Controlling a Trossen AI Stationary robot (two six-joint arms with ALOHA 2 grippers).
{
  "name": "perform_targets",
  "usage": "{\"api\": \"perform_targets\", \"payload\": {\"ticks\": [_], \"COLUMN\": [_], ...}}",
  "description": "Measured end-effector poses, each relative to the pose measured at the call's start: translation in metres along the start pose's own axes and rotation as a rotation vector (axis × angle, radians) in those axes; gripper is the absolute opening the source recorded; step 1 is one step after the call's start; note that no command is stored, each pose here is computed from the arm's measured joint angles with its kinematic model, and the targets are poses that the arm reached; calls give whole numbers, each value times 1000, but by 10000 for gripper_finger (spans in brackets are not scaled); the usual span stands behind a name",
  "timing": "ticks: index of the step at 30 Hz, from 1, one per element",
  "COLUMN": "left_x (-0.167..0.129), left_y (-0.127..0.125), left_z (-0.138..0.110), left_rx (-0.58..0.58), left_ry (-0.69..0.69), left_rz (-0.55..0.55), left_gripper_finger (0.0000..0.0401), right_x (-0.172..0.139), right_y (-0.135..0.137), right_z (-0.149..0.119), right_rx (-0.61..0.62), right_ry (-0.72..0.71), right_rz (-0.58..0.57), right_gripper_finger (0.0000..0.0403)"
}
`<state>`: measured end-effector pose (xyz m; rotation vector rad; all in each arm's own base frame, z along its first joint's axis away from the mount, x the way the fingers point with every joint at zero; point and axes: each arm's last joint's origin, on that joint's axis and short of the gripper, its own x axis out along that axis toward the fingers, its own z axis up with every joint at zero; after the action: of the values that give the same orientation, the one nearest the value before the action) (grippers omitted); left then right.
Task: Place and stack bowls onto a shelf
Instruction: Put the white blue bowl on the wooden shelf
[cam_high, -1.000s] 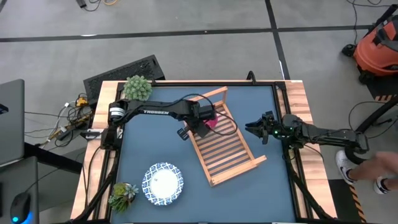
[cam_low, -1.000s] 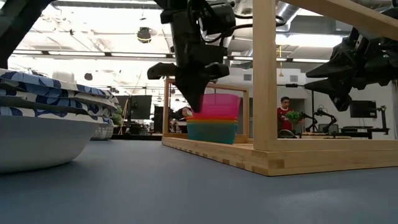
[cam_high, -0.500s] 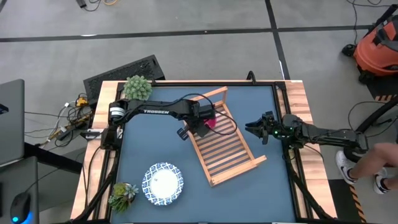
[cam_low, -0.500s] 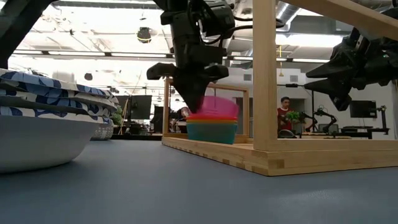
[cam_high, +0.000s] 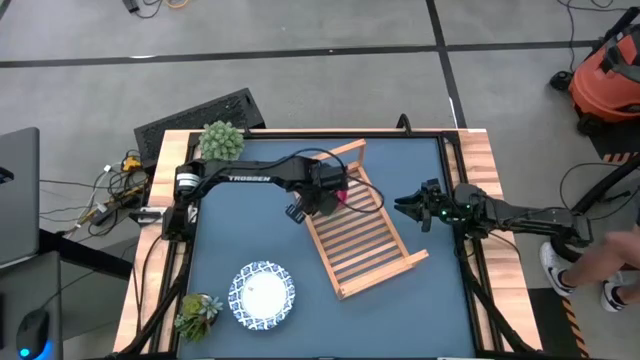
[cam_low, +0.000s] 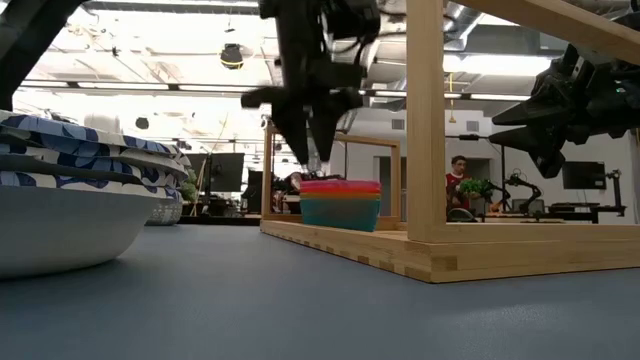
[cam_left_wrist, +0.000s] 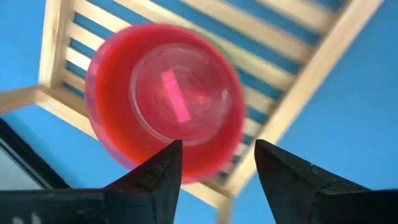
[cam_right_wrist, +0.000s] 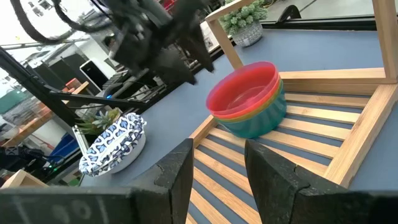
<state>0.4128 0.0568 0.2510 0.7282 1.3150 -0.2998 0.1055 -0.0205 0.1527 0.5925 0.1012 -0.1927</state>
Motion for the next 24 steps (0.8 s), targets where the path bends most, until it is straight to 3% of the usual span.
{"api": "perform_targets", "payload": {"ticks": [4,9,12,17,24], "left_x": [-32,-61,-75,-108,-119], "left_y": [0,-11,-30,-75,-144], "left_z": [2,2,6,14,17], "left_rx": [-189,-535,-622,-631,-809], "left_ry": [-32,-90,-72,-31,-122], "left_rz": [-111,-436,-566,-442,-291], "left_gripper_finger": [194,193,192,192,192], "right_x": [0,0,0,0,0], "right_y": [0,0,0,0,0], "right_z": [0,0,0,0,0], "right_rx": [0,0,0,-1,-26], "right_ry": [0,0,0,1,1], "right_rz": [0,0,0,0,0], "right_gripper_finger": [171,171,171,171,171]}}
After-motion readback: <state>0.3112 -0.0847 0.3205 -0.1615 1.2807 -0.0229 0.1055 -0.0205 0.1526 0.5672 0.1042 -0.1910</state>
